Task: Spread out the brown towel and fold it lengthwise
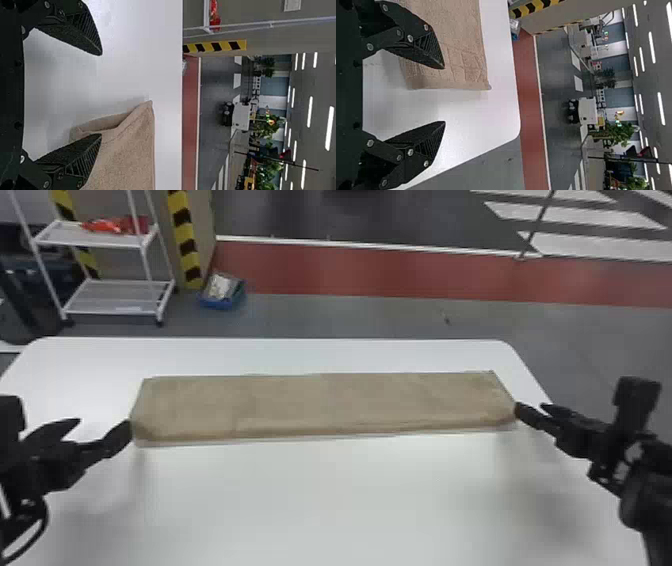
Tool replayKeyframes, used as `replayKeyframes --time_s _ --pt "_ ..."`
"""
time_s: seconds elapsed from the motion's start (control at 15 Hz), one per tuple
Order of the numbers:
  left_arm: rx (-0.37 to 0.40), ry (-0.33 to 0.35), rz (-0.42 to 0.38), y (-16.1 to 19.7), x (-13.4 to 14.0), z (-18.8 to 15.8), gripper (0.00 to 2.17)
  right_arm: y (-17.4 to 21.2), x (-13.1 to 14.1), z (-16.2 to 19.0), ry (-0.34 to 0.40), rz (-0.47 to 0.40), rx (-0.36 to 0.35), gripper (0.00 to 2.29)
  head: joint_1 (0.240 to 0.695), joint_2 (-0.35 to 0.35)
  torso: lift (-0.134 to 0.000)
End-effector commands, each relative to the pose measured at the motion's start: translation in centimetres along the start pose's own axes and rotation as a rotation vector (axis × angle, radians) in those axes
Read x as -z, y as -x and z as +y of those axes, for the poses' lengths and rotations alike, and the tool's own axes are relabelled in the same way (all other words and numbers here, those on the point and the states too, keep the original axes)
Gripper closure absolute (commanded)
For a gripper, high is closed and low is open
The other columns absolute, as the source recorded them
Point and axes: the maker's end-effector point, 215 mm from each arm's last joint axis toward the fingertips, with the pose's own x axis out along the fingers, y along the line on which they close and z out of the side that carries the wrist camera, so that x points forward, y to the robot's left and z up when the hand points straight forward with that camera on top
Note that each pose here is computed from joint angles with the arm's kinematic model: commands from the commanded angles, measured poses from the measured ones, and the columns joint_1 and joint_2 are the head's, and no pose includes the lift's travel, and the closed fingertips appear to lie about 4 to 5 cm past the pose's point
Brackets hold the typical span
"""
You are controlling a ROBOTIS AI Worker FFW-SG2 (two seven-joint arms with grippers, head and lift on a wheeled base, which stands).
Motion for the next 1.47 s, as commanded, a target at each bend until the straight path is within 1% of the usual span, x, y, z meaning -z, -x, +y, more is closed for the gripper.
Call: replayKeyframes --time_s 0.0,0.07,0.13,0.2,0.33,0.4,0.53,0.6,0.67,0.73,0.8,0.87,0.93,1.0,1.13,1.2,1.4 --pt "0.007 -0.005 0.003 -0.3 0.0 -0.6 0.2 0.0 0.8 0.3 0.013 0.027 -0.012 0.48 0.695 -0.113 -0.124" --pt "0.011 -0.008 0.003 -0.4 -0.1 -0.8 0.2 0.1 1.0 0.3 0.019 0.034 -0.015 0.48 0.695 -0.111 -0.124" --pt "0.02 -0.006 0.029 -0.6 0.5 -1.3 0.2 0.2 1.2 0.1 0.022 0.042 -0.016 0.48 0.695 -0.112 -0.124" --pt "0.025 0.008 0.058 -0.6 1.4 -1.5 0.21 0.3 1.4 -0.3 0.022 0.046 -0.011 0.48 0.695 -0.113 -0.124" --pt "0.06 0.041 0.093 -0.5 2.5 -2.3 0.21 0.4 1.7 -0.7 0.027 0.056 -0.007 0.48 0.695 -0.129 -0.124" --pt "0.079 0.051 0.097 -0.4 2.7 -2.9 0.21 0.5 1.6 -0.9 0.033 0.057 -0.003 0.48 0.695 -0.135 -0.124" --pt "0.092 0.066 0.098 -0.3 2.9 -3.4 0.21 0.5 2.1 -1.0 0.035 0.066 -0.002 0.48 0.695 -0.147 -0.124" --pt "0.092 0.064 0.101 -0.4 3.0 -3.4 0.24 0.4 2.1 -1.0 0.037 0.067 -0.002 0.54 0.695 -0.151 -0.124" --pt "0.092 0.061 0.099 -0.5 2.9 -3.5 0.38 0.4 2.2 -1.0 0.039 0.067 -0.002 0.63 0.695 -0.154 -0.124" --pt "0.1 0.06 0.091 -0.5 2.6 -3.7 0.58 0.4 2.2 -1.0 0.039 0.067 -0.002 0.74 0.695 -0.155 -0.124" --pt "0.11 0.061 0.085 -0.4 2.4 -3.9 0.9 0.4 2.3 -1.0 0.038 0.07 -0.003 0.98 0.695 -0.157 -0.124" --pt "0.11 0.063 0.081 -0.3 2.4 -3.8 1.39 0.4 2.1 -0.7 0.035 0.068 -0.014 1.11 0.695 -0.159 -0.124" --pt "0.106 0.065 0.073 -0.2 2.2 -3.7 1.81 0.4 2.1 -0.6 0.034 0.067 -0.02 1.12 0.695 -0.16 -0.124" --pt "0.105 0.061 0.067 0.0 2.0 -3.7 1.91 0.4 2.2 -0.5 0.033 0.069 -0.026 1.12 0.695 -0.159 -0.124" --pt "0.101 0.061 0.067 0.2 2.2 -3.5 1.91 0.5 2.2 -0.4 0.036 0.068 -0.031 1.12 0.695 -0.156 -0.124" --pt "0.094 0.057 0.06 0.5 1.8 -3.1 1.91 0.7 2.1 -0.2 0.036 0.065 -0.039 1.12 0.695 -0.154 -0.124" --pt "0.07 0.055 0.052 1.5 1.7 -1.9 1.91 1.6 2.4 1.2 0.041 0.069 -0.058 1.12 0.695 -0.145 -0.124"
